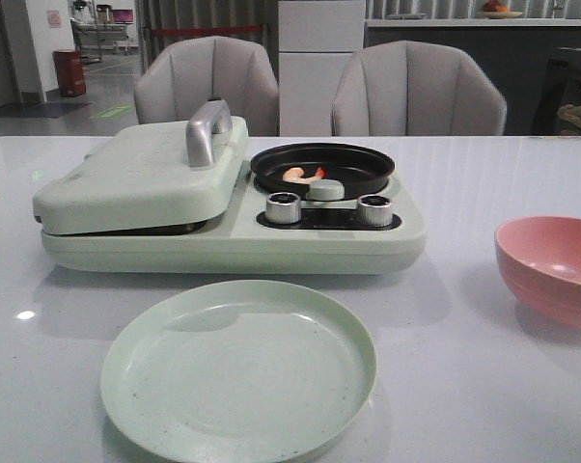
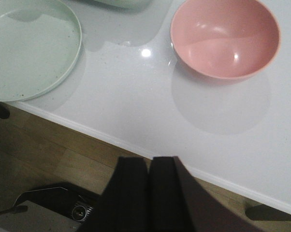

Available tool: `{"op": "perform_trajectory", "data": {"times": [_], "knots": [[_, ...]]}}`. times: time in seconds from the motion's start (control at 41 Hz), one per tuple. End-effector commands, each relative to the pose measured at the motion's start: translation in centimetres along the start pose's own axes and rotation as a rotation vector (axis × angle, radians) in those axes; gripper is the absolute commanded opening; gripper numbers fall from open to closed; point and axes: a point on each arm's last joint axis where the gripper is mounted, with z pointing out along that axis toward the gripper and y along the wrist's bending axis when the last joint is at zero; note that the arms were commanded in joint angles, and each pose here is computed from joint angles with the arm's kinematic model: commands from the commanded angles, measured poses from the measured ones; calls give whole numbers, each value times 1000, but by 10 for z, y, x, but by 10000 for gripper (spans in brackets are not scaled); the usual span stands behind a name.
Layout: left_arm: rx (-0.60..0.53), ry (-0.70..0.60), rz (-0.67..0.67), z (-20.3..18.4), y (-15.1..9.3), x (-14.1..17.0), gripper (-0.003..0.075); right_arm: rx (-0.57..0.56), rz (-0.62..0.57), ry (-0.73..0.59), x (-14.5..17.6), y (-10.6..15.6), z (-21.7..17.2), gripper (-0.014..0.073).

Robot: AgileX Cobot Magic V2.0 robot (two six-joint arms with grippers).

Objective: Make breakfast with bread and shrimp

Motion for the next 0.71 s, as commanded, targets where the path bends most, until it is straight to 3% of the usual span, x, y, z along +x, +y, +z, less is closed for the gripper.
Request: {"op": "perform_trajectory", "data": {"times": [0.0,0.122,0.682], "knots": [[-54,-101,-51,-5,5,-13,102,6,-6,-112,-14,0,-6,46],[-118,-83,-30,-6,10,-12,102,6,-6,-111,-14,0,-6,46],[-117,-63,-34,-5,10,-10,101,6,-6,-110,-14,0,-6,46]]}}
